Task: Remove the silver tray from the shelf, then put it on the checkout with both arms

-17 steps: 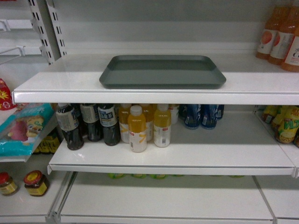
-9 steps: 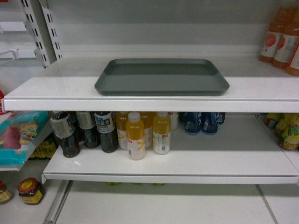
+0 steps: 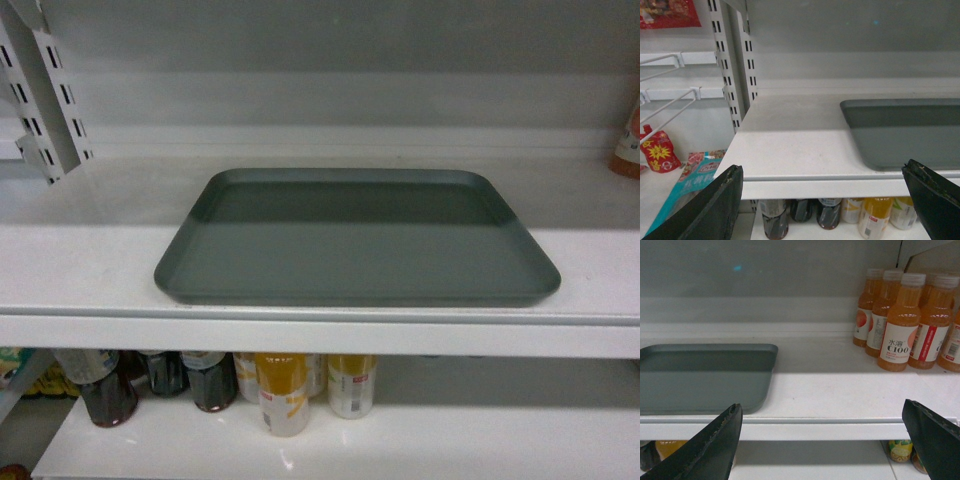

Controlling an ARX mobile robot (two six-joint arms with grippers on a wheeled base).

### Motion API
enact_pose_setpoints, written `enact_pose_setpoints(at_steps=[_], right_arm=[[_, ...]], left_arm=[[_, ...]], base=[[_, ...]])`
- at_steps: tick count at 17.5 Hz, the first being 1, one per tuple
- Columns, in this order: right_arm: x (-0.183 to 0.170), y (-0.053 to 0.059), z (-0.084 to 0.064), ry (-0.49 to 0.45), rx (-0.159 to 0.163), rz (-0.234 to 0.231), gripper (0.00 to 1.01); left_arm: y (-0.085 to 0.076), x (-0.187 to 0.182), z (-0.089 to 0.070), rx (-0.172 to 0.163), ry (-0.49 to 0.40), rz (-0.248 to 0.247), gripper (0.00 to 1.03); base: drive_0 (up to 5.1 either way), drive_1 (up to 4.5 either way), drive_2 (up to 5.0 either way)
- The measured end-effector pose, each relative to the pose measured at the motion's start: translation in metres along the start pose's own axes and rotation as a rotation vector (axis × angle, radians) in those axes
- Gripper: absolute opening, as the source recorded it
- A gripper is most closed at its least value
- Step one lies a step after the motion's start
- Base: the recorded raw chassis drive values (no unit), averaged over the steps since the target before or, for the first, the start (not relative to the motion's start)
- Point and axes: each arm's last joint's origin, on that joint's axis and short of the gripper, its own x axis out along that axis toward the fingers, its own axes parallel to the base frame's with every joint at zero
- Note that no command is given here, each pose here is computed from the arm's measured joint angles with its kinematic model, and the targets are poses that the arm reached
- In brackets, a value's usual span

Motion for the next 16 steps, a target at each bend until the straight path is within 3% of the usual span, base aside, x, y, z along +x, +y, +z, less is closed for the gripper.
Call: enact_pose_setpoints(at_steps=[16], right_arm=[[0.0000,0.0000,-0.0001,0.000,0.000,0.000,0.98]], left_arm=[[0.0000,0.0000,-0.0001,0.000,0.001,0.000,0.98]], base=[[0.0,0.00,0.0]])
